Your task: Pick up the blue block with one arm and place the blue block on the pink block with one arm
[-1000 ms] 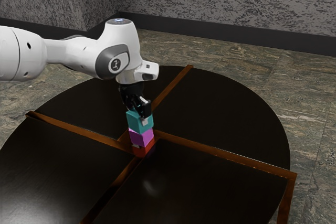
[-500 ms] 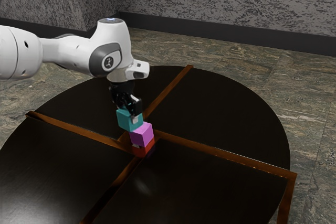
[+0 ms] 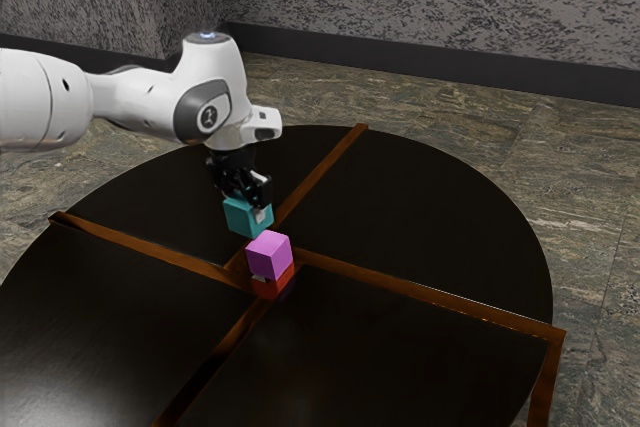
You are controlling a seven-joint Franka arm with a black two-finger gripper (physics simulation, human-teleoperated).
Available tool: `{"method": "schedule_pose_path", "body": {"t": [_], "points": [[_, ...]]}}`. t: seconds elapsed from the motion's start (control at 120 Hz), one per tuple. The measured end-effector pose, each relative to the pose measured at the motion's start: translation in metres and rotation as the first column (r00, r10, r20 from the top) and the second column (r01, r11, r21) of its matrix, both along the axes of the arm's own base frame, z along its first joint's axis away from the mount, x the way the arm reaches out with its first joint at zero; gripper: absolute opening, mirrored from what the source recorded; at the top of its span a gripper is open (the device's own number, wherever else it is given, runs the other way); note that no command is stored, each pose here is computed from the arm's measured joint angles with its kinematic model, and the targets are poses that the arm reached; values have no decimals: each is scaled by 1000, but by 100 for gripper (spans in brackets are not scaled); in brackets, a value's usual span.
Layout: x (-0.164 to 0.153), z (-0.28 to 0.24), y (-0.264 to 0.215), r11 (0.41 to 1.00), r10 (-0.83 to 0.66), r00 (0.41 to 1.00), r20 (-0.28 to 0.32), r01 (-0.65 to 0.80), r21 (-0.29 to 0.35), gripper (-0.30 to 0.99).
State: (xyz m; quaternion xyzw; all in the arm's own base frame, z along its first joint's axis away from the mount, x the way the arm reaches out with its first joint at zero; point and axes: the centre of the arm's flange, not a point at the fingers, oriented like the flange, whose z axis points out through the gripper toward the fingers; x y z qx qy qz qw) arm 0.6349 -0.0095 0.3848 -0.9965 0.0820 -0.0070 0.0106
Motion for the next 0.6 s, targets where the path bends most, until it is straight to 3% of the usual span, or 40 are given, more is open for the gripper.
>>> {"method": "schedule_pose_path", "body": {"t": [0.6], "points": [[6,-26,-7,998,63,998,-13,-63,-7,39]]}}
